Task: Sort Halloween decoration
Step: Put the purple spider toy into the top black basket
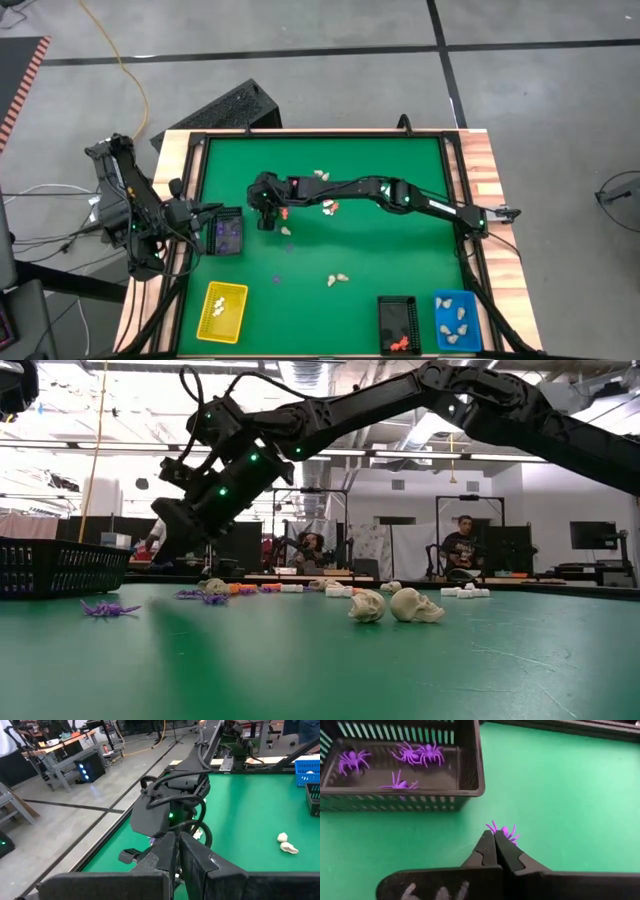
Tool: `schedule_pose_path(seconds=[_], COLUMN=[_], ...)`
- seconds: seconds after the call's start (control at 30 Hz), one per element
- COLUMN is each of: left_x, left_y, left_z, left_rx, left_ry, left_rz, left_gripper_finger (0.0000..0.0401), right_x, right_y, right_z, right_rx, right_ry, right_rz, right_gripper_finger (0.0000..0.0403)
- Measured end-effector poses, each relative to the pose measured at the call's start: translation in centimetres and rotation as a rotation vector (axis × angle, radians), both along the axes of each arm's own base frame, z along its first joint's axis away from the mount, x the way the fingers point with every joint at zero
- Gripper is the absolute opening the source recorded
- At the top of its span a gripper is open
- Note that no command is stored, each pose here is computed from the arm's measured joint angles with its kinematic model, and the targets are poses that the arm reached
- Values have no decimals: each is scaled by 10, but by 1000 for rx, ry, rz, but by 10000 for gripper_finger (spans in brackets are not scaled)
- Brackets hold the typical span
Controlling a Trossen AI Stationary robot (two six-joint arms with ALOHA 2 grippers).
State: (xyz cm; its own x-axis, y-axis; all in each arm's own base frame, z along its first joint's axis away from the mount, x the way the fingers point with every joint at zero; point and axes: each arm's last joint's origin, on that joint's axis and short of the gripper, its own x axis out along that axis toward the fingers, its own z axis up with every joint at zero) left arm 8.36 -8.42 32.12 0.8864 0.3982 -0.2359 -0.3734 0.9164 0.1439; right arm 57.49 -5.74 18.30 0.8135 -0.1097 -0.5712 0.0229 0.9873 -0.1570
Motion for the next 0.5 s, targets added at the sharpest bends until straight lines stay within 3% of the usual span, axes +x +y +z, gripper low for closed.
schedule_pose_path(seconds=[0.5], left_x=[0], left_y=[0], left_z=[0], left_rx=[0], left_ry=[-1], left_rz=[0], left_gripper_finger=[14], right_x=[0], right_y=[27], right_z=[38], right_rx=[-168], right_ry=[-113], right_rz=[-6], right_gripper_finger=[2])
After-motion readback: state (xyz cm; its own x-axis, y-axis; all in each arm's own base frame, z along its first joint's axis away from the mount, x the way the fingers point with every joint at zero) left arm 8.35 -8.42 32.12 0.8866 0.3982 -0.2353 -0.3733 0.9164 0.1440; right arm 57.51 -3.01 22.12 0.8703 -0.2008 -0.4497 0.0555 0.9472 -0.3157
